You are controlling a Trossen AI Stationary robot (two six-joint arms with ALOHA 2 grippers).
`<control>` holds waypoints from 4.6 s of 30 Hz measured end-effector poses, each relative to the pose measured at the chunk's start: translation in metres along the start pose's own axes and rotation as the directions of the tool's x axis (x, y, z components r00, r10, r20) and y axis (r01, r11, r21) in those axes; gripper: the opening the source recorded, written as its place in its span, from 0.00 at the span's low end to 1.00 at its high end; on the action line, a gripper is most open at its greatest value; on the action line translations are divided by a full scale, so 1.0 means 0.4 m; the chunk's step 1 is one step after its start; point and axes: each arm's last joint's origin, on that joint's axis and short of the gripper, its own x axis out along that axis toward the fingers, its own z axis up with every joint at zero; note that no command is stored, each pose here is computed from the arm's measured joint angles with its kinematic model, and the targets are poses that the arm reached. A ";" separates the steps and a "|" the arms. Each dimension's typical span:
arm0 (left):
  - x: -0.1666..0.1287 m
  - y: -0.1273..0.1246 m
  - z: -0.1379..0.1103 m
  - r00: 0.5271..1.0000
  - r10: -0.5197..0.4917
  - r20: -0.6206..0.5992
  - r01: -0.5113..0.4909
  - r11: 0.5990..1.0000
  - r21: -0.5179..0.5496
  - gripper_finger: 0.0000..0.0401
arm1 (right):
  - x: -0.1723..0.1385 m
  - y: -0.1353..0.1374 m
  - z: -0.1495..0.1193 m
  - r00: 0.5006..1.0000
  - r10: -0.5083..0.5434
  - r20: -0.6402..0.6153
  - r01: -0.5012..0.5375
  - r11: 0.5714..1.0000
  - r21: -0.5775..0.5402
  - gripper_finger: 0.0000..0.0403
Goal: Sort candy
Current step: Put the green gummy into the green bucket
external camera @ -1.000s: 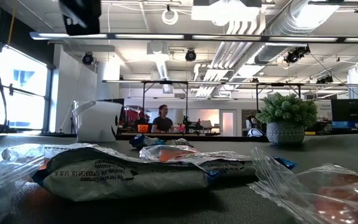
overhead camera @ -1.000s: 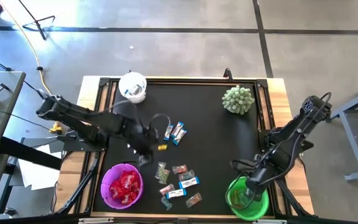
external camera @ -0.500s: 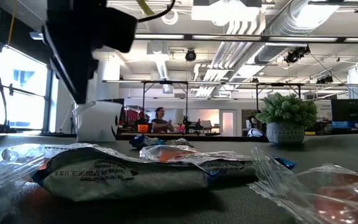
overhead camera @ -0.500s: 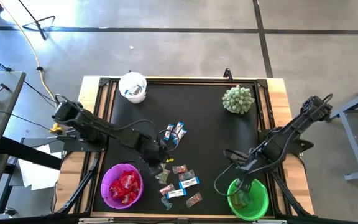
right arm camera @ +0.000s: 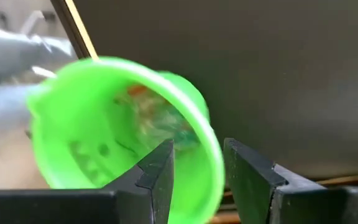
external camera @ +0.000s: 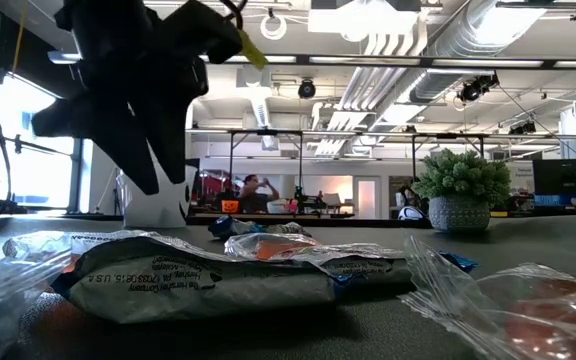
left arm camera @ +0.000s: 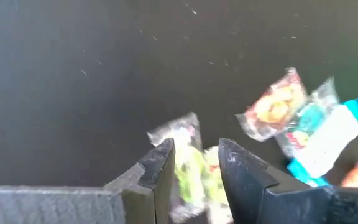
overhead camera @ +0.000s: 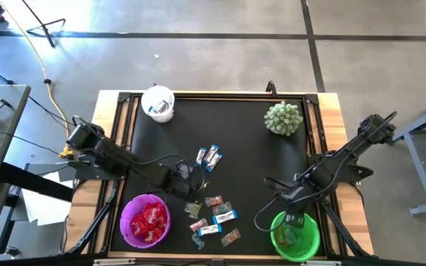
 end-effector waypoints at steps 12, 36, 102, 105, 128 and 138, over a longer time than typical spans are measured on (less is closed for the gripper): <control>0.024 -0.002 -0.043 0.998 0.016 -0.068 -0.020 0.998 -0.059 0.28 | -0.004 -0.039 -0.022 0.983 -0.158 -0.091 0.138 0.972 -0.192 0.33; 0.116 -0.029 -0.061 0.996 0.013 -0.084 -0.015 0.999 -0.029 0.02 | -0.008 -0.051 -0.030 0.970 -0.210 -0.121 0.183 0.962 -0.203 0.33; -0.486 -0.319 0.244 0.334 -0.538 0.774 0.253 0.842 0.477 0.00 | -0.409 -0.030 0.211 0.051 0.028 0.998 -0.140 0.990 -0.021 0.33; -0.485 -0.318 0.244 0.335 -0.537 0.774 0.249 0.843 0.476 0.00 | -0.406 -0.033 0.228 0.051 0.037 0.998 -0.145 0.989 -0.029 0.33; -0.484 -0.322 0.241 0.348 -0.593 0.726 0.097 0.793 0.601 0.10 | -0.411 -0.039 0.240 0.030 0.033 0.999 -0.136 0.990 -0.029 0.01; -0.474 -0.321 0.235 0.385 -0.610 0.693 -0.012 0.748 0.664 0.35 | -0.405 -0.047 0.233 0.075 0.028 0.997 -0.112 0.993 -0.019 0.00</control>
